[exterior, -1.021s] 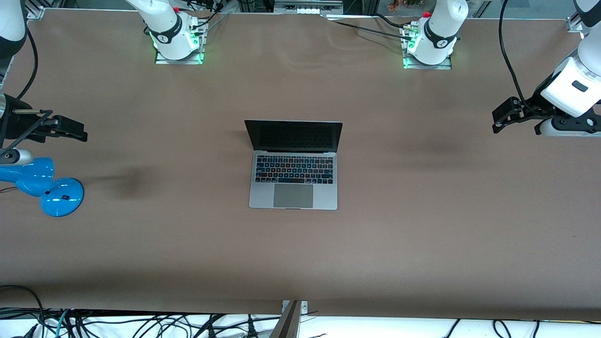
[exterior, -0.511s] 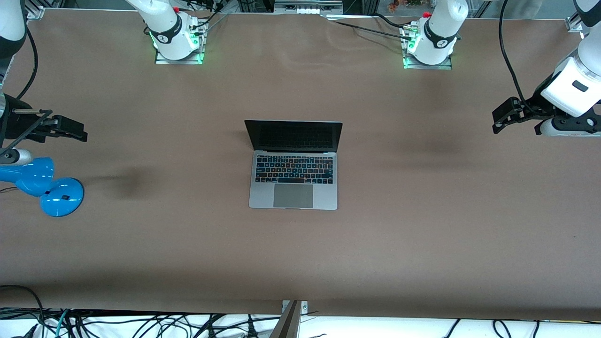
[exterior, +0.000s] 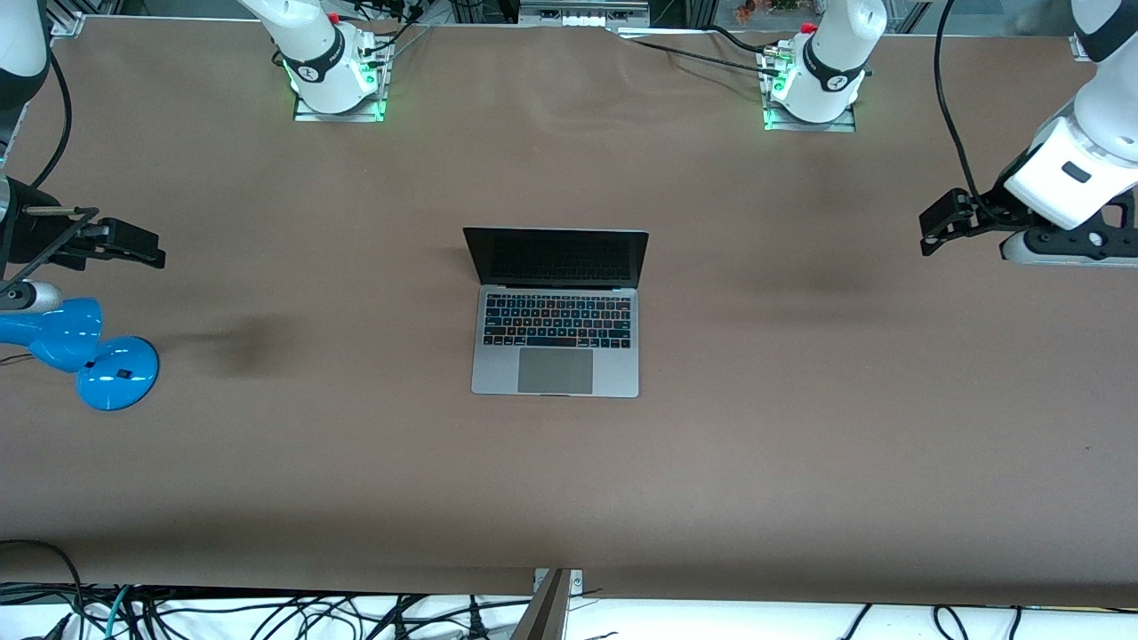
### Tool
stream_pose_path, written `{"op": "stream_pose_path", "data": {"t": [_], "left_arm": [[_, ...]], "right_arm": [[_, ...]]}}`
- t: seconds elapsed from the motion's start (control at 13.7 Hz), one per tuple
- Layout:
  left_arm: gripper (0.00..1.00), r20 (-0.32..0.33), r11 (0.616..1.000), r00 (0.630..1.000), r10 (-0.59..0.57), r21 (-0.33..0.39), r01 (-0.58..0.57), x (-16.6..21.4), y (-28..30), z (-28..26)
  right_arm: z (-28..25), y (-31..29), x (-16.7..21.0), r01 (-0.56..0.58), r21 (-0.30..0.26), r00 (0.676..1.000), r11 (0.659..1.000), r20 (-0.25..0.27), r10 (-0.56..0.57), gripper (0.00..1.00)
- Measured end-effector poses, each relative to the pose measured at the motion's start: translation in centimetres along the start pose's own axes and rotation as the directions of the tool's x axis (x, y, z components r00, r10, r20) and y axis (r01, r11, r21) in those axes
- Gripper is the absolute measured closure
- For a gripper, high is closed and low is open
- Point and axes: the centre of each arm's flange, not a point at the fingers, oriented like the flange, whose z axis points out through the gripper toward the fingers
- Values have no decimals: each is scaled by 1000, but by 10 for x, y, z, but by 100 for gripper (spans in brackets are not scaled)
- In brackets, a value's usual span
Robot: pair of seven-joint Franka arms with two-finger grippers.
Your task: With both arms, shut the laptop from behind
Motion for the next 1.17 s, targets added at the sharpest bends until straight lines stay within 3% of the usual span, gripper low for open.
{"op": "stream_pose_path", "data": {"t": [0.44,0.66,0.95,1.17], "left_arm": [[0,-29,1000,1000,-1,-8,1,5,52,-7],[0,-10,1000,1000,13,-7,-13,10,84,6],[0,13,998,998,56,-9,-56,7,124,20],[0,14,1000,1000,27,-12,-26,4,137,20]], "right_arm": [[0,-1,0,1,0,1000,1000,0,-1,0],[0,-6,0,10,8,1000,1000,1,-10,0],[2,-68,-2,93,7,996,996,5,-93,0],[3,-123,-9,63,-3,998,998,6,-63,0]]}}
